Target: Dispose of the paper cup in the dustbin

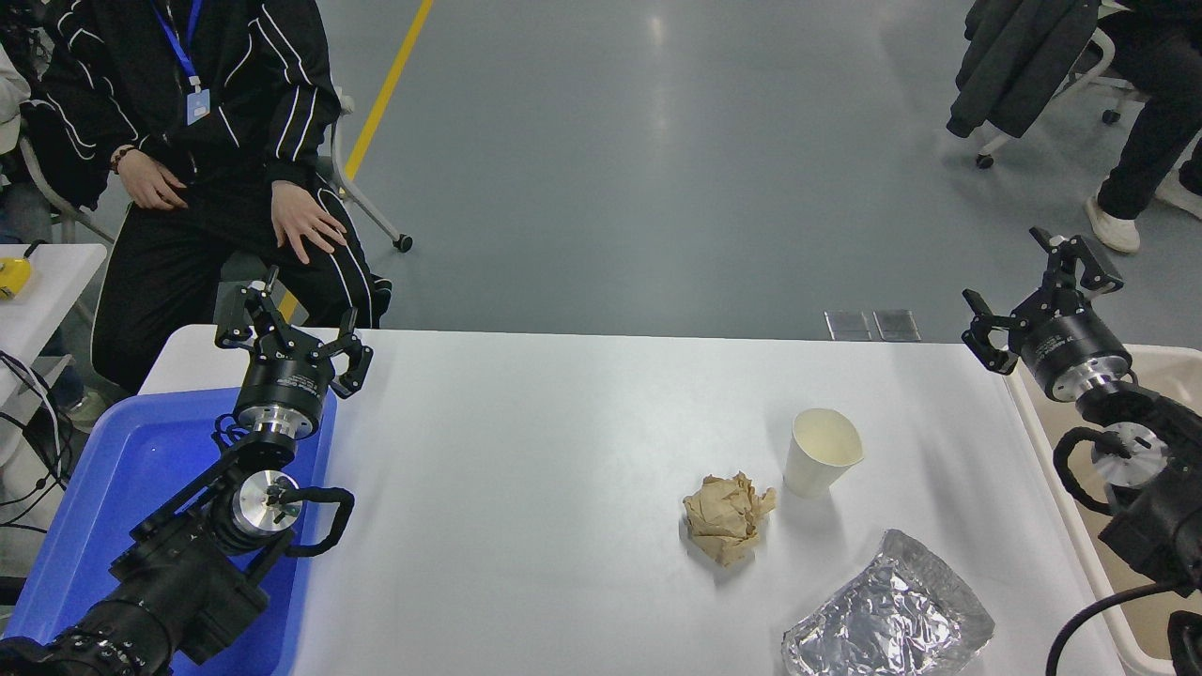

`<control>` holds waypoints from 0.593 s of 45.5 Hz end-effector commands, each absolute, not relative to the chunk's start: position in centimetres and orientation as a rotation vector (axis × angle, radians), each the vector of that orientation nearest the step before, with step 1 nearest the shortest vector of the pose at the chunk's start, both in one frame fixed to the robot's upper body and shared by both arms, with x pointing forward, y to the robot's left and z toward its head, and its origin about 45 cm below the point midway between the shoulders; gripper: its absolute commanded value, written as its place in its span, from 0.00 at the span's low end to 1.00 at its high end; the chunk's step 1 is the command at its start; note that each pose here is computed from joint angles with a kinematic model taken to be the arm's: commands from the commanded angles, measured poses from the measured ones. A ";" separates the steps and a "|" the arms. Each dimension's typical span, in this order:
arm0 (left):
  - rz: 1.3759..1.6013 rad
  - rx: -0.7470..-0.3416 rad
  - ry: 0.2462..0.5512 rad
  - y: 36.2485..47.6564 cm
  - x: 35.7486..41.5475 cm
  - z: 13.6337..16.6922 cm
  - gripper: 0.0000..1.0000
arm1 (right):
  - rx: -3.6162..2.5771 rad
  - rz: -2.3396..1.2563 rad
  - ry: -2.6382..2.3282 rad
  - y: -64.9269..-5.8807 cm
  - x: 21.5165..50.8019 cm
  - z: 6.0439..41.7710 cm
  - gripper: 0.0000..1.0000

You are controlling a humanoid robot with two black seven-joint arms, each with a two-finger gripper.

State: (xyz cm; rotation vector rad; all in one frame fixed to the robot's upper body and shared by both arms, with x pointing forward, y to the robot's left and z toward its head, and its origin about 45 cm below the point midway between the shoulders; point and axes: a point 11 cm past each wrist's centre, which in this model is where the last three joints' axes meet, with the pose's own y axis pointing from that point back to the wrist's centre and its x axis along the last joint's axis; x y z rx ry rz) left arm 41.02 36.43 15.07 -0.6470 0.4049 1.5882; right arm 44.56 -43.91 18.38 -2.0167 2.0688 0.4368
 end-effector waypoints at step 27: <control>1.588 -0.647 0.405 36.4 41.02 15.07 1.00 | -2.134 0.352 2.192 -46.6 43.8 19.0 1.00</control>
